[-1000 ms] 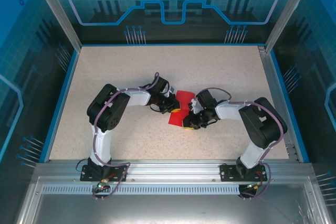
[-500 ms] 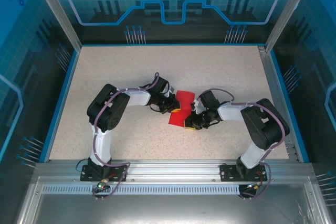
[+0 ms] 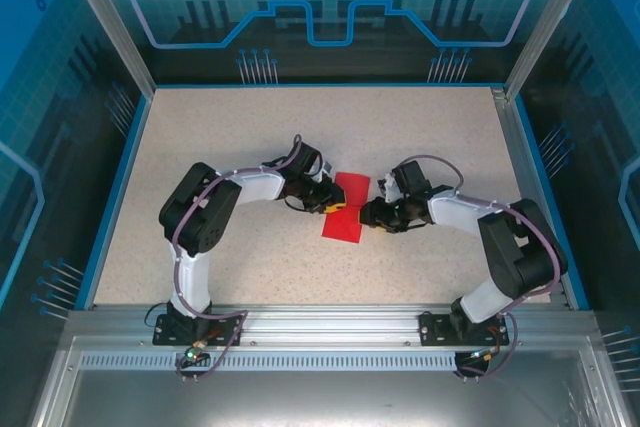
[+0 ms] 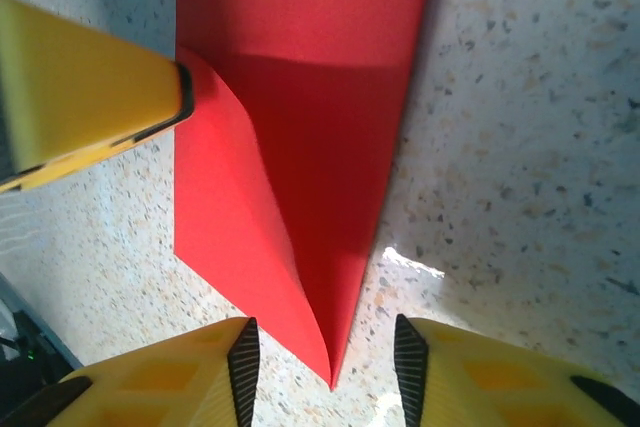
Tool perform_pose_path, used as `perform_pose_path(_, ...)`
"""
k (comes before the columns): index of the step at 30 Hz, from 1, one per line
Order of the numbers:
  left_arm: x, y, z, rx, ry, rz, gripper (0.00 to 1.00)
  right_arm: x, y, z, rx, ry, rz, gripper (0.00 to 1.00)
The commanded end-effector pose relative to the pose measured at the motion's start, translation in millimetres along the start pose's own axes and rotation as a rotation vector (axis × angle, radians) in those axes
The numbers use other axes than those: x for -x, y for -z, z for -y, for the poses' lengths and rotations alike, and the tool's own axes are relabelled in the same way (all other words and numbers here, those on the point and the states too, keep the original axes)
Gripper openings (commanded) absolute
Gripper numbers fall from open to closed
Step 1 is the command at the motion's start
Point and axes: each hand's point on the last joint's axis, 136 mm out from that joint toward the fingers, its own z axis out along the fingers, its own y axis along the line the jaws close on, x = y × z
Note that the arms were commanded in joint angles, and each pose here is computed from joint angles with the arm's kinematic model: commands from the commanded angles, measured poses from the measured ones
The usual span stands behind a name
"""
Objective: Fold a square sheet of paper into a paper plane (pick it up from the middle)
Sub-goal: Fold the triangle a second time at the center of the table, then turn over the paper at the center of the table.
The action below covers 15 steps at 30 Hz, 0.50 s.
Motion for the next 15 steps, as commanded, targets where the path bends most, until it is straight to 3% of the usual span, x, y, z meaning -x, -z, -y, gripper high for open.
perform_pose_path(1, 2, 14, 22, -0.020, -0.058, 0.023, 0.24, 11, -5, -2, 0.027, -0.047, 0.007, 0.44)
perform_pose_path(15, -2, 0, 15, -0.021, -0.047, -0.031, 0.17, 19, -16, -4, 0.055, -0.069, 0.001, 0.38)
